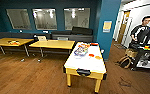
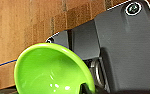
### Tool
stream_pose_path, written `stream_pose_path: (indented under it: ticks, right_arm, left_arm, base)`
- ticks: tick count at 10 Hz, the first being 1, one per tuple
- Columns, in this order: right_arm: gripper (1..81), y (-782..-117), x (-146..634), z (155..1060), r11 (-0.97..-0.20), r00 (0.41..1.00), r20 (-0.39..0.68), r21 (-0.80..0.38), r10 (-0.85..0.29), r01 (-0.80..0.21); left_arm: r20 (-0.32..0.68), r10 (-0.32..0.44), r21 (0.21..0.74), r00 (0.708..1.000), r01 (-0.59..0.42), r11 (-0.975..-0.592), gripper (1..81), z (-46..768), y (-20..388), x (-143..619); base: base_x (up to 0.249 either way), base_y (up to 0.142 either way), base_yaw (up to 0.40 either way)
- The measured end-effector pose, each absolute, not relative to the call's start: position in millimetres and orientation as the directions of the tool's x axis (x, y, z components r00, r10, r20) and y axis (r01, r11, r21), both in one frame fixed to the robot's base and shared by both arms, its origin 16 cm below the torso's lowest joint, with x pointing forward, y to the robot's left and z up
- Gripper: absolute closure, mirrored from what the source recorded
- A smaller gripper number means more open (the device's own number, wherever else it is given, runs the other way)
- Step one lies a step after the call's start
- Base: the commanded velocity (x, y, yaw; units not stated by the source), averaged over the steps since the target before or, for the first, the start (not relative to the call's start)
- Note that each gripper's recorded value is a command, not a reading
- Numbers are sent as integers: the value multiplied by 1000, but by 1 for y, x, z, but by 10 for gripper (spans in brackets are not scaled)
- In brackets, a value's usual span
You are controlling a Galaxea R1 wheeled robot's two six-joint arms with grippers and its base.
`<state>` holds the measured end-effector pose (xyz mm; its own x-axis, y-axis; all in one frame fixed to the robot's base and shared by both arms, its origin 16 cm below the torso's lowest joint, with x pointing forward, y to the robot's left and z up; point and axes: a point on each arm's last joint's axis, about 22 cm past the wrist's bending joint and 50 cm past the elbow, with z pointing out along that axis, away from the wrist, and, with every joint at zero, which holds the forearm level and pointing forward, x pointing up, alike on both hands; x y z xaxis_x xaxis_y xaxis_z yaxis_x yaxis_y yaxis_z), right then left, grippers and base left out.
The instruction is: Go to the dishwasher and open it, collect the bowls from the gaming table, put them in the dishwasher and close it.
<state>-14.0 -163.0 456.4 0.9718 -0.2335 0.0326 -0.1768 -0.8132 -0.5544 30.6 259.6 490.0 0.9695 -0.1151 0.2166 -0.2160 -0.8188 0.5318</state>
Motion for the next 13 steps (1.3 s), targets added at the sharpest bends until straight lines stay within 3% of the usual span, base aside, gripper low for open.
stream_pose_path:
  ticks: [2, 4, 7, 10, 13]
  right_arm:
    - [811, -163, 7, 457, -811, 970, 58, -562, -236, -164]
    - [811, -163, -54, 456, -819, 975, -12, -540, -221, -192]
    - [811, -163, 5, 457, -812, 971, 64, -562, -230, -155]
    - [811, -164, -18, 456, -816, 974, 33, -552, -226, -171]
    - [811, -165, -18, 456, -816, 973, 33, -552, -227, -171]
  left_arm:
    - [237, -112, 532, 965, -225, -816, 811, 491, 258, 46]
    - [160, -131, 532, 978, -197, -824, 811, 488, 263, -17]
    - [244, -125, 524, 962, -240, -817, 811, 490, 260, 45]
    - [181, -129, 536, 975, -207, -818, 811, 487, 256, -2]
    - [224, -134, 513, 965, -234, -826, 811, 484, 258, 36]
  base:
    - [0, 0, -67]
    - [0, 0, -244]
    - [0, 0, -336]
    - [0, 0, -391]
    - [0, 0, -399]
